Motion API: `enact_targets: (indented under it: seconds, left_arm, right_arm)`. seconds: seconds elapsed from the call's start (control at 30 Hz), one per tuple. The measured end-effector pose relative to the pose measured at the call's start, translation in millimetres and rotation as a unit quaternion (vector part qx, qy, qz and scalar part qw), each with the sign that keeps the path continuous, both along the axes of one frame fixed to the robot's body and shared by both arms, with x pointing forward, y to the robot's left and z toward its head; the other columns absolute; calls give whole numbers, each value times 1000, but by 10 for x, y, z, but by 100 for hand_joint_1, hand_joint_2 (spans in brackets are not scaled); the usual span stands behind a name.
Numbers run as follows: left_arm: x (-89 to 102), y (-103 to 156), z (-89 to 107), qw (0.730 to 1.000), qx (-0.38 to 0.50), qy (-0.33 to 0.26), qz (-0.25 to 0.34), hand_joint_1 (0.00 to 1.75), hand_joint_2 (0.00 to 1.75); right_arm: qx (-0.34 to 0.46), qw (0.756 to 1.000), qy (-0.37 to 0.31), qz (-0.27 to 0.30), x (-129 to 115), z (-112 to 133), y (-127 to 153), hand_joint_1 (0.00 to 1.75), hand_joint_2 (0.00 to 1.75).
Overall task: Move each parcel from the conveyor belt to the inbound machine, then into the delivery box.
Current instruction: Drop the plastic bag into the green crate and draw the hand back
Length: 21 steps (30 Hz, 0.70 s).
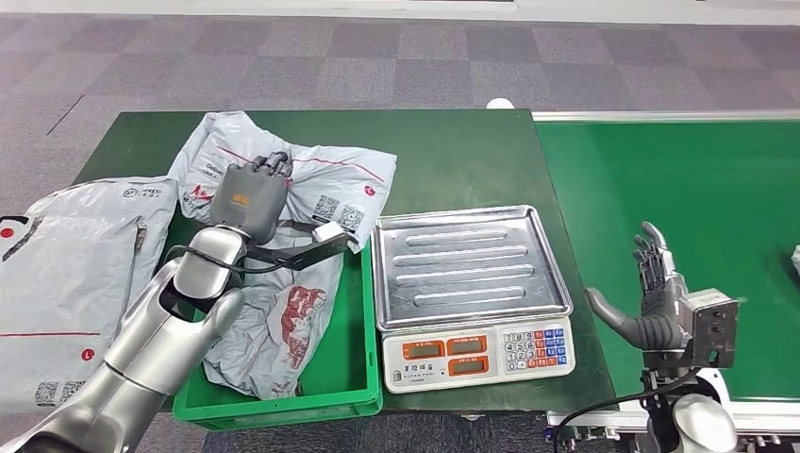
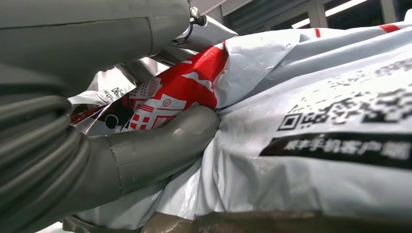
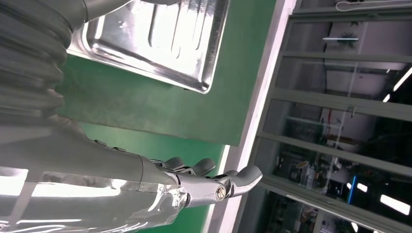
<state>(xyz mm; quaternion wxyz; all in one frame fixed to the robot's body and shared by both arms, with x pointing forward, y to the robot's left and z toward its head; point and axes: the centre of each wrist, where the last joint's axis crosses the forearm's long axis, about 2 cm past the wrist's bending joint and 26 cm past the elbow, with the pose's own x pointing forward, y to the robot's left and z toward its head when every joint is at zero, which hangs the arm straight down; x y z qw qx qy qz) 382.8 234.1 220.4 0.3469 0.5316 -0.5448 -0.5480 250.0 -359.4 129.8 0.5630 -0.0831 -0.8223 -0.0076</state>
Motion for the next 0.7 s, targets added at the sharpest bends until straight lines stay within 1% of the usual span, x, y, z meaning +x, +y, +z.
enact_targets:
  seconds: [0.13,0.27,0.37,0.5,0.7]
  left_arm:
    - [-288,120,-192,999,29,10,14,175,175]
    - [-455,221,-249,998,49,8,24,0,175]
    - [-521,299,-270,998,53,4,42,0,175]
    - [-508,348,-262,997,56,-1,60,0,175]
    - [-514,372,-318,996,53,3,74,0,175]
  right_arm:
    - [-3,1000,6,-12,-116,9,-73,0,175]
    - [-6,1000,10,-15,-256,25,-117,0,175]
    - [-8,1000,10,-11,-312,30,-134,0,175]
    - [-11,1000,4,-8,-258,74,-133,0,175]
    - [-18,1000,4,-10,-235,93,-129,0,175]
